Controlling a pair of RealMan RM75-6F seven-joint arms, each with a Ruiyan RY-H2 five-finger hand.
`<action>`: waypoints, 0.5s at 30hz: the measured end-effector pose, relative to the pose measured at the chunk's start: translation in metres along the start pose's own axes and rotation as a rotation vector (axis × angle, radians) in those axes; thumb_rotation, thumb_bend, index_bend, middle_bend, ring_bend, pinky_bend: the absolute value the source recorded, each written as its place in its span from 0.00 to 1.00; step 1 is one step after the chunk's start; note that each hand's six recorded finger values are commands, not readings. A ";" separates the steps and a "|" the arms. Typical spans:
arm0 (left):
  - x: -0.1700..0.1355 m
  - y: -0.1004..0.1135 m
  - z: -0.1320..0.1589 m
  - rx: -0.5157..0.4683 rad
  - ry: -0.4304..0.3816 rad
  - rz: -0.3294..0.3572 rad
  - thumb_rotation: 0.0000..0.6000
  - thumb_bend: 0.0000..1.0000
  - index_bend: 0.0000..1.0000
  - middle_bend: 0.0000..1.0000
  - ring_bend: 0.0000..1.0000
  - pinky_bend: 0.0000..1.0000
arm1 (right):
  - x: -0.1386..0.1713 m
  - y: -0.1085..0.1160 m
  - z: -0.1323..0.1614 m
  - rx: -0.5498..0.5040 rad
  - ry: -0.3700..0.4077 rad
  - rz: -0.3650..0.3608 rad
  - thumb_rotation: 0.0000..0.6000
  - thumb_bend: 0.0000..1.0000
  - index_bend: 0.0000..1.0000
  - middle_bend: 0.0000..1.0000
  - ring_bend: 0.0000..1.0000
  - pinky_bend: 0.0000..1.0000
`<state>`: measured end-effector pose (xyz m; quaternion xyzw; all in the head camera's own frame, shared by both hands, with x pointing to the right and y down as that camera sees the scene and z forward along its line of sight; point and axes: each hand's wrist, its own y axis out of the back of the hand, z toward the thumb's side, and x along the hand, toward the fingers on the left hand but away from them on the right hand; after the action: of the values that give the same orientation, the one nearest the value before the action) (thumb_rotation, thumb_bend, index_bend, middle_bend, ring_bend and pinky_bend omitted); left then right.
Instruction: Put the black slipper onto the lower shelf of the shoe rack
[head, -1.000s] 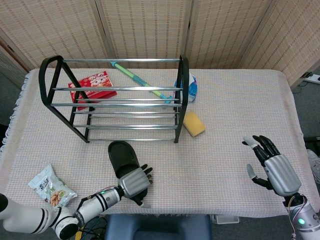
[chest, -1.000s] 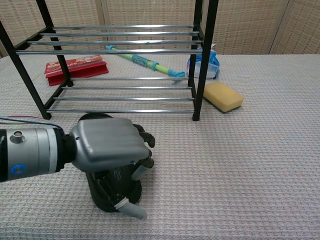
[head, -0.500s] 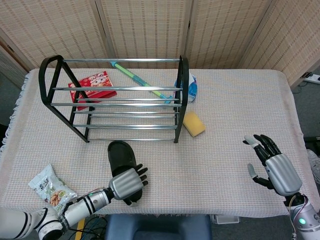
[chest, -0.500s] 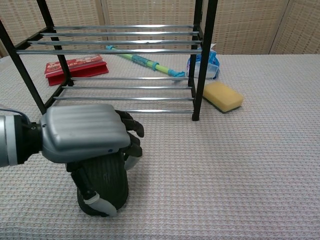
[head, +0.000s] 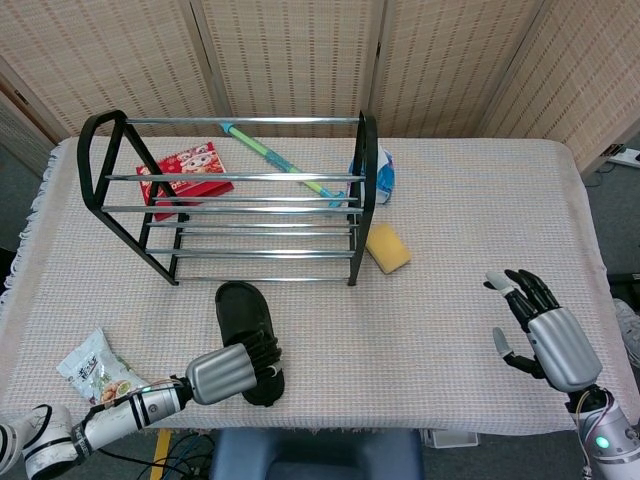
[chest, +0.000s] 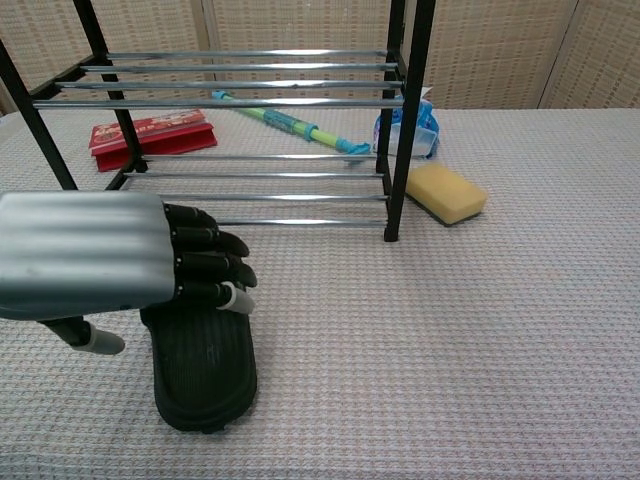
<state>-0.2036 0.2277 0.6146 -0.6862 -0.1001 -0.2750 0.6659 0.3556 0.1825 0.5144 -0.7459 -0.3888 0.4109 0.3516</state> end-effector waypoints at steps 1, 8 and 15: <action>0.000 -0.003 0.001 0.011 -0.006 -0.010 1.00 0.13 0.18 0.17 0.13 0.25 | 0.000 0.000 0.000 0.000 0.000 0.000 1.00 0.55 0.00 0.19 0.12 0.07; 0.009 -0.011 0.007 0.011 -0.036 -0.041 1.00 0.13 0.16 0.15 0.11 0.24 | 0.000 -0.001 0.000 0.000 -0.004 0.000 1.00 0.55 0.00 0.19 0.12 0.07; 0.021 -0.012 0.011 0.034 -0.044 -0.048 1.00 0.13 0.16 0.15 0.09 0.24 | 0.002 0.000 -0.001 0.001 -0.009 -0.008 1.00 0.55 0.00 0.19 0.12 0.07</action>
<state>-0.1894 0.2347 0.6366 -0.6782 -0.1359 -0.2743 0.6681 0.3575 0.1842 0.5139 -0.7424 -0.3931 0.4129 0.3520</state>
